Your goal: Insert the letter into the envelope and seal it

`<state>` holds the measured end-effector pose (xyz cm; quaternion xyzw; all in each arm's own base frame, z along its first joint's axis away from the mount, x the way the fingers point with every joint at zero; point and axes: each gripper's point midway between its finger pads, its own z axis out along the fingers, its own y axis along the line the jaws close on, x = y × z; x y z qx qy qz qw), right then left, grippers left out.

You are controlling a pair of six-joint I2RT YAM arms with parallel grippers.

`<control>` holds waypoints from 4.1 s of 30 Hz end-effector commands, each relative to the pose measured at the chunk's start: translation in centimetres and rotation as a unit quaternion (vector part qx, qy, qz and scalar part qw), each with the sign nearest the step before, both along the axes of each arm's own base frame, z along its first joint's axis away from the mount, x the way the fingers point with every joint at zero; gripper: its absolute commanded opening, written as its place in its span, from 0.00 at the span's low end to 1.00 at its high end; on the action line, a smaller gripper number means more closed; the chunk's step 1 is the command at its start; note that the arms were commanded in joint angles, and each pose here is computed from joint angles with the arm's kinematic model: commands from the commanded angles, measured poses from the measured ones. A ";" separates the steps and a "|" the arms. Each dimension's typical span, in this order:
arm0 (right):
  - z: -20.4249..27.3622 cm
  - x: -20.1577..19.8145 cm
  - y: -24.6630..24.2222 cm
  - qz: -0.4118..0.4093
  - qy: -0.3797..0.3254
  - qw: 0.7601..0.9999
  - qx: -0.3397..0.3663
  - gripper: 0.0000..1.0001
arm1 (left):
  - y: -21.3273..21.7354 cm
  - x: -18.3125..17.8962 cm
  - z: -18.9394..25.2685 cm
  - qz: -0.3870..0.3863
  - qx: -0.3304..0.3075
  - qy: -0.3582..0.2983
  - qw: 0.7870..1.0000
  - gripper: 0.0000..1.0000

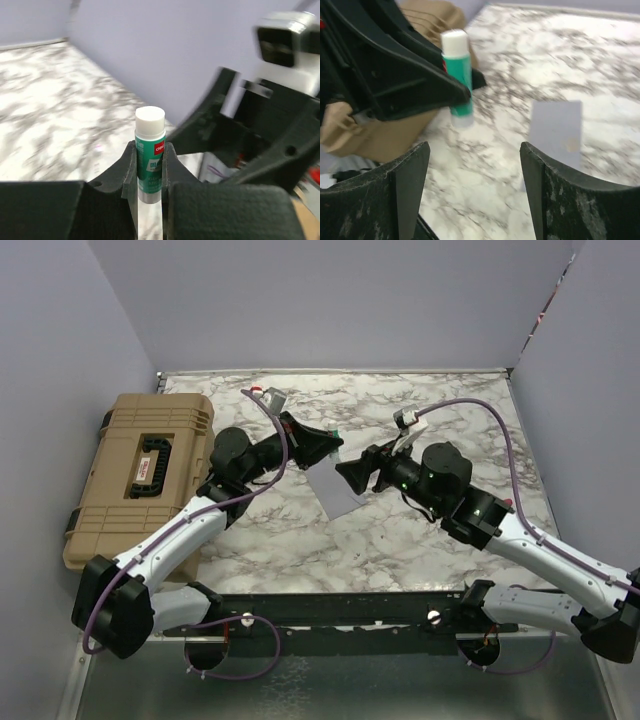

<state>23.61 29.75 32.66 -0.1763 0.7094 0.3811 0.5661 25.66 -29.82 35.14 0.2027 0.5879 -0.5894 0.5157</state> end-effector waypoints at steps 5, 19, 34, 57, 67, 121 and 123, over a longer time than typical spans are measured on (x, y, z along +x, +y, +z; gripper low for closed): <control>-9.3 3.6 -10.1 -0.277 0.122 0.942 -0.146 0.79 | 6.9 7.8 -7.2 0.299 0.132 0.092 0.941 0.00; -23.6 10.1 -19.3 -0.411 0.340 0.811 -0.242 0.77 | 4.2 5.4 -5.8 0.200 0.114 0.066 0.971 0.00; -28.3 13.3 -21.1 -0.423 0.380 0.789 -0.232 0.53 | 2.9 4.7 -6.4 0.159 0.112 0.072 0.978 0.00; -29.3 13.9 -20.5 -0.383 0.403 0.795 -0.243 0.10 | 2.7 4.5 -6.4 0.147 0.114 0.070 0.980 0.00; -25.1 12.5 -19.0 -0.335 0.386 0.834 -0.208 0.01 | 1.1 3.4 -6.1 0.104 0.110 0.057 0.987 0.00; -3.6 1.0 -6.7 0.113 0.277 0.951 0.082 0.01 | -5.3 -3.2 -8.1 -0.069 0.233 -0.196 0.950 0.00; -3.6 0.9 -6.6 0.117 0.277 0.950 0.084 0.01 | -5.4 -3.2 -8.0 -0.068 0.232 -0.196 0.950 0.00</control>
